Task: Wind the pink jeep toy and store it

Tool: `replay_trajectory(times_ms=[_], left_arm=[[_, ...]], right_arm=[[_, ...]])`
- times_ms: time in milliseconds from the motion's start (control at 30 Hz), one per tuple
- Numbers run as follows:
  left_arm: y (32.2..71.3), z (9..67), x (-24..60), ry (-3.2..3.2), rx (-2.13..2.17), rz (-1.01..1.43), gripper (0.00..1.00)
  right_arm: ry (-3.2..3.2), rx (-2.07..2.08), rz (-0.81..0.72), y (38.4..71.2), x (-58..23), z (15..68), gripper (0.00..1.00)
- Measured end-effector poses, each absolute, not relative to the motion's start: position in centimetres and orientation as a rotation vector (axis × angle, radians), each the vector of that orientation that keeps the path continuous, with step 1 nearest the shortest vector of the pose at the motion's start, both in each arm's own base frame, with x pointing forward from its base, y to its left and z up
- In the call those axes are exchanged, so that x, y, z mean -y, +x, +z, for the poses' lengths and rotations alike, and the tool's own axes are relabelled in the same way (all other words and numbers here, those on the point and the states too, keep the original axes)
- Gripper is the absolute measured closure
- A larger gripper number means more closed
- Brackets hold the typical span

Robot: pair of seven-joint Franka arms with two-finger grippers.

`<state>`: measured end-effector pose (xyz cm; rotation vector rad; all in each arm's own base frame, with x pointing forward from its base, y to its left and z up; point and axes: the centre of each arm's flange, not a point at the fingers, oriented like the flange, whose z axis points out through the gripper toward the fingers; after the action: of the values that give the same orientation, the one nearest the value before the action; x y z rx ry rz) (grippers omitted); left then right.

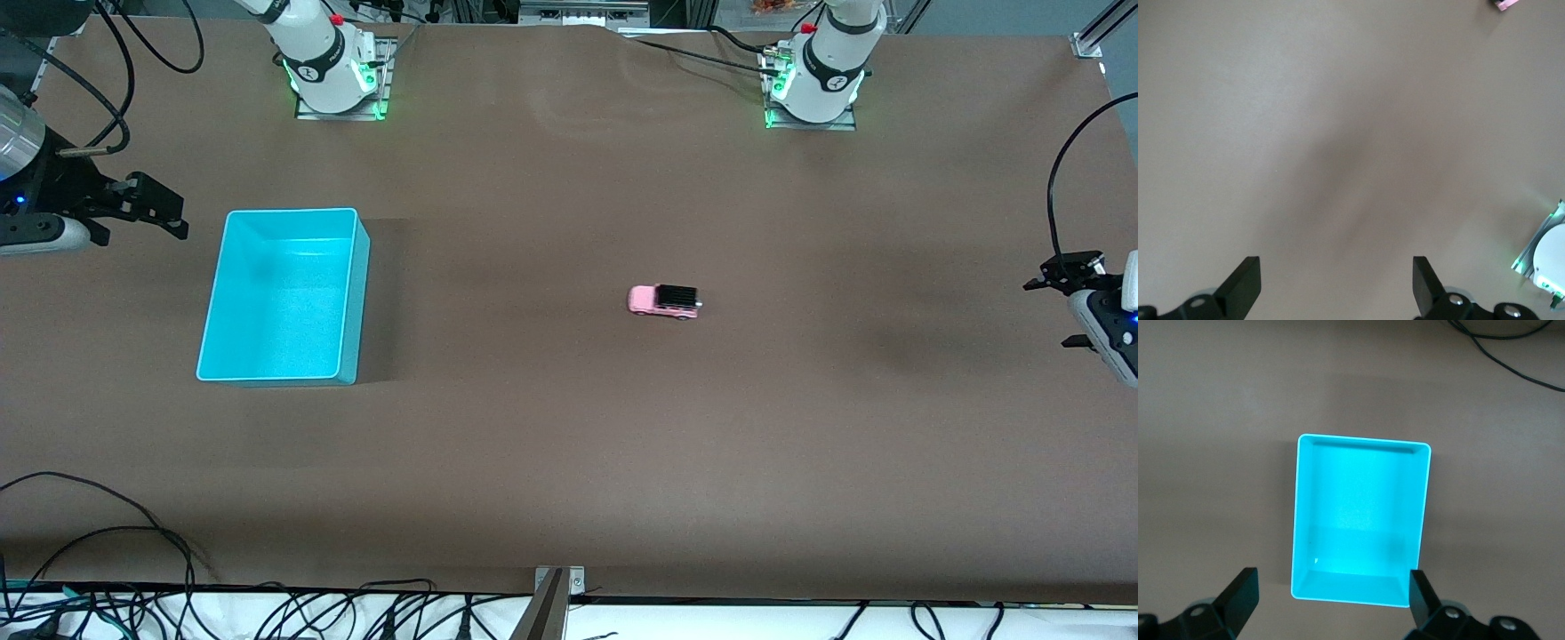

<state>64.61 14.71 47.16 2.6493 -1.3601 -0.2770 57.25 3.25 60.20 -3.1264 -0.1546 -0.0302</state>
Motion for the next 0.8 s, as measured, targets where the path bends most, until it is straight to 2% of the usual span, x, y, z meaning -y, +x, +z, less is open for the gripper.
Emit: replay_trajectory(times_ms=[367, 800], left_arm=[[63.4, 51.8, -9.5, 2.794, 1.127, -0.241, 0.00], [59.2, 56.0, -1.0, 2.894, 0.882, -0.219, 0.00]], right_arm=[[-3.126, 0.155, -0.030, 57.3, -3.3, 60.2, 0.00], [-3.126, 0.155, -0.030, 57.3, -3.2, 60.2, 0.00]])
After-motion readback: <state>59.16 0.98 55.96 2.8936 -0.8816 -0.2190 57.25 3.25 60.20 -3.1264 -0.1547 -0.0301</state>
